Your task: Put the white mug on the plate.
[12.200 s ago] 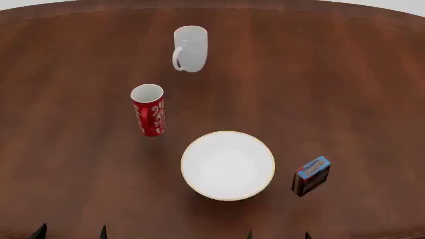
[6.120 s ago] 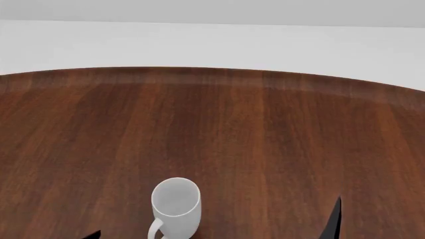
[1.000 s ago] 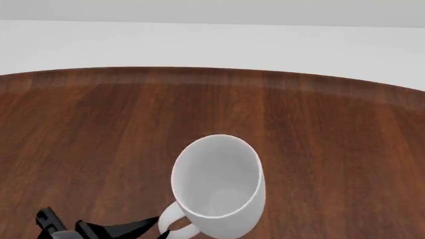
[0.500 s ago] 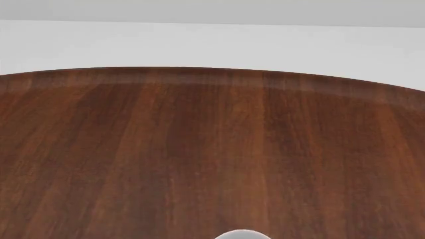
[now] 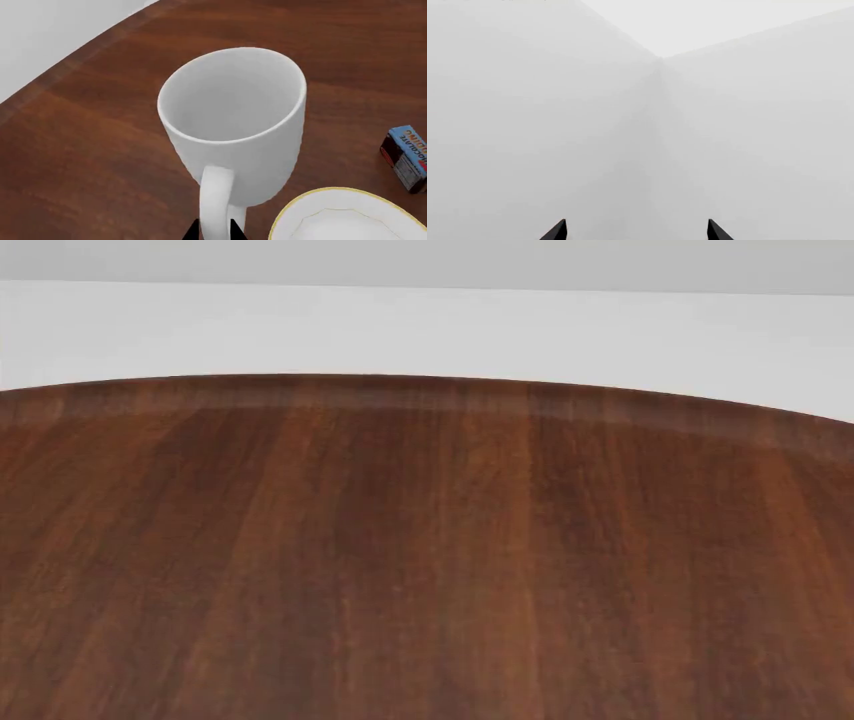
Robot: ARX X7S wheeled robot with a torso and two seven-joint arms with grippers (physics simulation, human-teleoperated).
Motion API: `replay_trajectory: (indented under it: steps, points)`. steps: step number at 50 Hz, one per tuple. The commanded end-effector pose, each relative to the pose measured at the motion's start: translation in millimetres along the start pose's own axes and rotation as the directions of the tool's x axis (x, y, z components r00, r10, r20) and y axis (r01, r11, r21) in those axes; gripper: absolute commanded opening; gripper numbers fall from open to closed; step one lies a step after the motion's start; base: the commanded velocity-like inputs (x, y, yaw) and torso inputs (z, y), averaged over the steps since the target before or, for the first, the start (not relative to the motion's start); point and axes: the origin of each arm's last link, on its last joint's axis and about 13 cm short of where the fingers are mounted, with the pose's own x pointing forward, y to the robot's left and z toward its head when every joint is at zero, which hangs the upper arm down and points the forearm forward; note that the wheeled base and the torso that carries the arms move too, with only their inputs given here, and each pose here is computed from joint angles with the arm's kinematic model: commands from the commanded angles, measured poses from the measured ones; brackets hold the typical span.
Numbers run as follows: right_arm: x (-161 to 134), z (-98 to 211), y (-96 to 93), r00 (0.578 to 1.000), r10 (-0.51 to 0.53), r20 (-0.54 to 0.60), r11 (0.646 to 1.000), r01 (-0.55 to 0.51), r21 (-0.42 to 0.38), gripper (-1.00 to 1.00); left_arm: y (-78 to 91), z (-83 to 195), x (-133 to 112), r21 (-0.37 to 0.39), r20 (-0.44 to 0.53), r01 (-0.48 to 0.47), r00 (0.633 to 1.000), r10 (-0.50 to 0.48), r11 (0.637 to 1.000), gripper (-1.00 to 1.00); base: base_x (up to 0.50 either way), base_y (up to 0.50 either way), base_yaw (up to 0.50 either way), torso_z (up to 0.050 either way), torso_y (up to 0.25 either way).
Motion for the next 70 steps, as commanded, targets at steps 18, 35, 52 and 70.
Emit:
replay_trajectory:
  steps: [18, 35, 52, 70]
  points:
    - [4, 1, 5.4, 1.000, 0.018, 0.004, 1.000, -0.018, 0.005, 1.00, -21.8, -19, -7, -0.001, -0.116, 0.154, 0.981, -0.153, 0.988, -1.00, 0.00, 0.00, 0.00, 0.000, 0.000]
    - [3, 3, 4.1, 1.000, 0.016, 0.002, 1.000, -0.016, 0.001, 1.00, -28.6, -32, -7, -0.017, -0.176, 0.203, 0.963, -0.203, 0.979, -1.00, 0.00, 0.00, 0.00, 0.000, 0.001]
    - [3, 9, 5.8, 1.000, 0.020, 0.006, 1.000, -0.020, 0.002, 1.00, -34.4, -40, -3, -0.030, -0.221, 0.236, 0.946, -0.237, 0.971, -1.00, 0.00, 0.00, 0.00, 0.000, 0.000]
    - [1, 10, 5.7, 1.000, 0.027, 0.004, 1.000, -0.027, 0.001, 1.00, -28.8, -55, 13, 0.003, -0.256, 0.235, 0.940, -0.226, 0.972, -1.00, 0.00, 0.00, 0.00, 0.000, 0.000]
